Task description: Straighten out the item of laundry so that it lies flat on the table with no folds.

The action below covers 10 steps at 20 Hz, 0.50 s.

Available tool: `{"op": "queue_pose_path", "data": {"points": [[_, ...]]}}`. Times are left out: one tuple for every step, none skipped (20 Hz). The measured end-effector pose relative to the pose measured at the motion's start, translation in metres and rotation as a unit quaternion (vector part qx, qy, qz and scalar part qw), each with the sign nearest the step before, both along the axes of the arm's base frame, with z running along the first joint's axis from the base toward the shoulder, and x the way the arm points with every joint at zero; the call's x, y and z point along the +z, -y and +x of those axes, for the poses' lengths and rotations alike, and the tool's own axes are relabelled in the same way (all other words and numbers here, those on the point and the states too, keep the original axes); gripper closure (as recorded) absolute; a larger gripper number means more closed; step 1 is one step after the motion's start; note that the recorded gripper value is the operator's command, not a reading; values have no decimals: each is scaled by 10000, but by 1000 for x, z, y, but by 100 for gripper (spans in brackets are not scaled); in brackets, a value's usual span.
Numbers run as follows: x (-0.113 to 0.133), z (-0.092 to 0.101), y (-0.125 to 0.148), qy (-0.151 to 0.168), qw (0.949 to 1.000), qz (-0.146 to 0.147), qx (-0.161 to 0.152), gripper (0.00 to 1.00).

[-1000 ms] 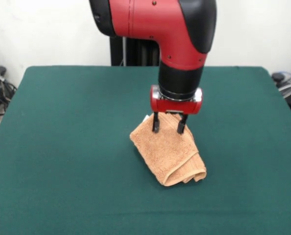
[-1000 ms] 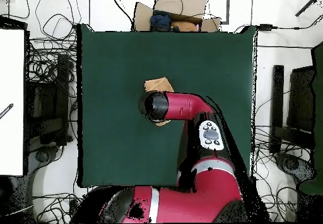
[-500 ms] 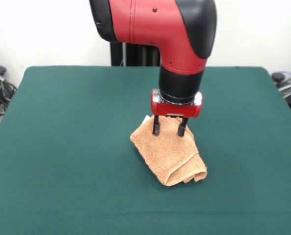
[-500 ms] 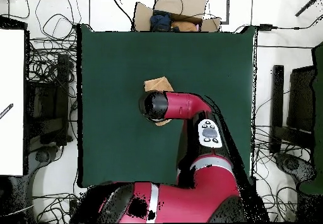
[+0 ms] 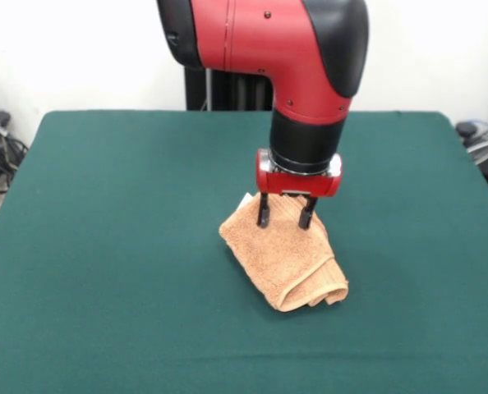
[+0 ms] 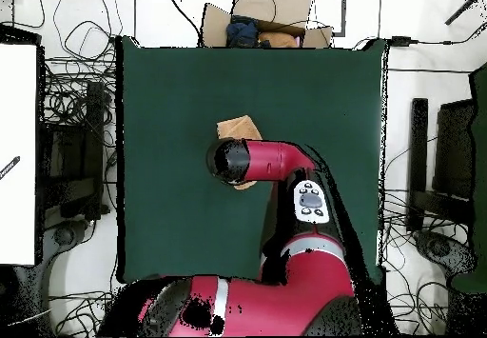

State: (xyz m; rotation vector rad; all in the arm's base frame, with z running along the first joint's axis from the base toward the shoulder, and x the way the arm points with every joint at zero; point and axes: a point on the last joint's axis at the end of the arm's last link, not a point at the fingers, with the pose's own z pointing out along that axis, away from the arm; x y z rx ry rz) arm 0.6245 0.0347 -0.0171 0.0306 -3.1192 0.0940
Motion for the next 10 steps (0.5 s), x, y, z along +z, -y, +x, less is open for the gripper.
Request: {"op": "queue_pose_path", "data": {"points": [[0,0,-1,26,10000,-31,22,0],[0,-1,-1,29,10000,-35,26,0],[0,-1,-1,31,10000,-36,27,0],[0,-1,-1,34,10000,-37,28,0],[0,-1,-1,33,10000,-38,27,0],[0,-1,-1,33,10000,-39,27,0],[0,-1,-1,33,10000,-38,26,0],[0,-1,-1,34,10000,-38,26,0],[0,-1,-1,34,10000,-38,26,0],[0,-1,-1,33,10000,-38,26,0]]}}
